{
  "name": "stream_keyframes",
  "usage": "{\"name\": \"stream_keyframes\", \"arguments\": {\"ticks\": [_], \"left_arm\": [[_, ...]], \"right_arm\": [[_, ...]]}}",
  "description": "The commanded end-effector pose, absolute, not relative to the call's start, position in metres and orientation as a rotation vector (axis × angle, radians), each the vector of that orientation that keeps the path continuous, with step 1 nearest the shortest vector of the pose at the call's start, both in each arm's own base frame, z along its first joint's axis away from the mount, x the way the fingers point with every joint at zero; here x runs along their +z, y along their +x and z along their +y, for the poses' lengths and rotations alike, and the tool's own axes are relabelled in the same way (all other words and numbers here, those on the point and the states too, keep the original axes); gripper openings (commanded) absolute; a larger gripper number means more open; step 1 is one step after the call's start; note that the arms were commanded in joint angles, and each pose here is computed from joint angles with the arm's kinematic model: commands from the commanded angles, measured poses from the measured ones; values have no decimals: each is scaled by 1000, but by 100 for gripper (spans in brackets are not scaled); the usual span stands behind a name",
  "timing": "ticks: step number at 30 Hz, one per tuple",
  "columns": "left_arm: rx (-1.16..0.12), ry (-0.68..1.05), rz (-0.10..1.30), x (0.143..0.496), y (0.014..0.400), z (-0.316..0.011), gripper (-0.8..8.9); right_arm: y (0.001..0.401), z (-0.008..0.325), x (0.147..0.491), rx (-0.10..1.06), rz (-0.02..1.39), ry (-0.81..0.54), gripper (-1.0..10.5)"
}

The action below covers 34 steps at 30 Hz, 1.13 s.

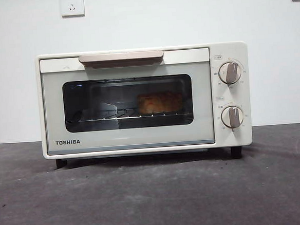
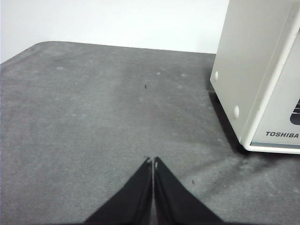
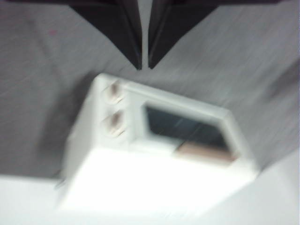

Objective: The left arm flap open the oven, the right arm pick bread and place it into oven, the left arm flap close the oven

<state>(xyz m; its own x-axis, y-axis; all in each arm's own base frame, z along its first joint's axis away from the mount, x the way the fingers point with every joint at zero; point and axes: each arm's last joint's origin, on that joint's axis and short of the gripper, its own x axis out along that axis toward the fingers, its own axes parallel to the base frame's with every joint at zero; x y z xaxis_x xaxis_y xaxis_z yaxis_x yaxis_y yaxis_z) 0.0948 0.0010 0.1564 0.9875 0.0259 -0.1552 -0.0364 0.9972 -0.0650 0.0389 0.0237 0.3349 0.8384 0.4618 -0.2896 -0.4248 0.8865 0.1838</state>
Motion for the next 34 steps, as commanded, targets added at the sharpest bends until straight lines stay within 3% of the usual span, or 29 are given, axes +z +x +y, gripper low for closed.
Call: {"name": "stream_keyframes", "arguments": {"ticks": [1,5,15,24,34], "left_arm": [[37,-59,178,149,96,1,10],[37,-59,178,149,96,1,10],[37,-59,178,149,96,1,10],[37,-59,178,149,96,1,10],[37,-59,178,149,96,1,10]], "right_arm": [[43,19,320,352,271,26,19],[56,15,280,226,169,-21,19],[92,4,179,103,58,27,19],[96,2,149,74,175,31,18],[96,3,152,79,149,30,19]]}}
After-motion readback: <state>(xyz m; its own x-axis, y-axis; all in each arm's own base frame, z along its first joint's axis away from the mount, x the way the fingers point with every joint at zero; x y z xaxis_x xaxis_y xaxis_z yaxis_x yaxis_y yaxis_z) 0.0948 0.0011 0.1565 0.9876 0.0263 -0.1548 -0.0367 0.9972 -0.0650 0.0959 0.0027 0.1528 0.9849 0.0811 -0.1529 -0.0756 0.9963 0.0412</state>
